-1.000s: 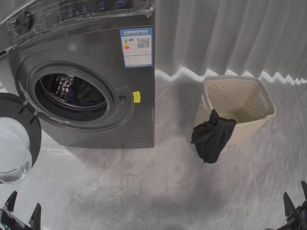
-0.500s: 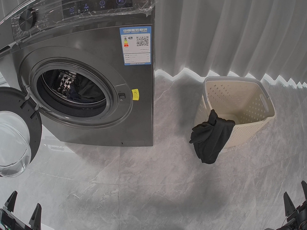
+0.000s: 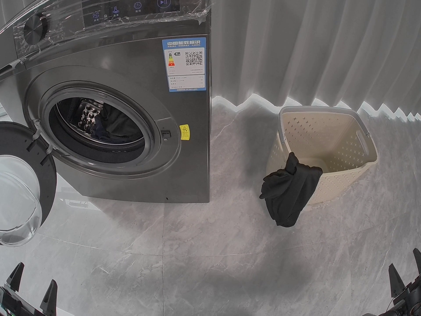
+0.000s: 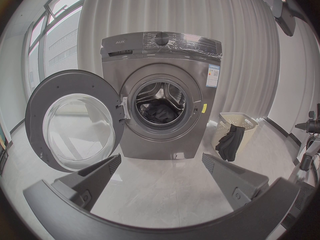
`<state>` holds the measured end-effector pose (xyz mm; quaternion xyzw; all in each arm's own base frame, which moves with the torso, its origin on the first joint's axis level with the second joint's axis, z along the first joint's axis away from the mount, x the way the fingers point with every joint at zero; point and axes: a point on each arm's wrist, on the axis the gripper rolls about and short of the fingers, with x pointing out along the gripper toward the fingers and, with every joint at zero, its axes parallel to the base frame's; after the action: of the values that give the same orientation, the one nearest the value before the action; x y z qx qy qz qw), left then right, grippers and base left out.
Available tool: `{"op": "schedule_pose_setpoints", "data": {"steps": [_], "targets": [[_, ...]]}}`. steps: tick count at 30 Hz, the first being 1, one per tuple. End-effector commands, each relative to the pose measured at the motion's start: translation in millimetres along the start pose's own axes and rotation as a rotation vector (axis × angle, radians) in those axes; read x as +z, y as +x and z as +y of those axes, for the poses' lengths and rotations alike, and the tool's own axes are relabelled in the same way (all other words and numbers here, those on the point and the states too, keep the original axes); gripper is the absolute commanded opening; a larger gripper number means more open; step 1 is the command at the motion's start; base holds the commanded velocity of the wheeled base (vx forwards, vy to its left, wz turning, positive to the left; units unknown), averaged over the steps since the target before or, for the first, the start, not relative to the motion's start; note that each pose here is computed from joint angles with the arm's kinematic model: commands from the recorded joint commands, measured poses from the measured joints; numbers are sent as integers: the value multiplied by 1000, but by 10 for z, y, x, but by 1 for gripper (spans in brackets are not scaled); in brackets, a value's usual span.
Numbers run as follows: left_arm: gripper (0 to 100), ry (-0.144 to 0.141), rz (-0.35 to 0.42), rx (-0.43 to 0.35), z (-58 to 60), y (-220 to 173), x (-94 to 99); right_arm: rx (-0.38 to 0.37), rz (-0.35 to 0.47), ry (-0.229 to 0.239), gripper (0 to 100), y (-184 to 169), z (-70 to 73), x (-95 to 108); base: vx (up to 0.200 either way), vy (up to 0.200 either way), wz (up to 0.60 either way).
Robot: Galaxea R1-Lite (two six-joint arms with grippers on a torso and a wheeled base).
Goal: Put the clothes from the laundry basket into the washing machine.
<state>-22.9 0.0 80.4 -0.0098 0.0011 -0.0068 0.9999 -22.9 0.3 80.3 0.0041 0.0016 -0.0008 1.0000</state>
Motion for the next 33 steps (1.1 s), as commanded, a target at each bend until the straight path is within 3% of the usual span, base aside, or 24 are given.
{"op": "schedule_pose_setpoints", "data": {"steps": [1,9,33], "targets": [[100,-2,-1,1,0,0,-39,1,1,0,100,1,-1,-53,200,0,0],[100,0,-1,0,1,0,-39,0,1,0,100,1,0,-53,125,0,0],[100,0,-1,1,0,0,-39,-2,3,-5,100,2,1,-52,0,-200,0]]}}
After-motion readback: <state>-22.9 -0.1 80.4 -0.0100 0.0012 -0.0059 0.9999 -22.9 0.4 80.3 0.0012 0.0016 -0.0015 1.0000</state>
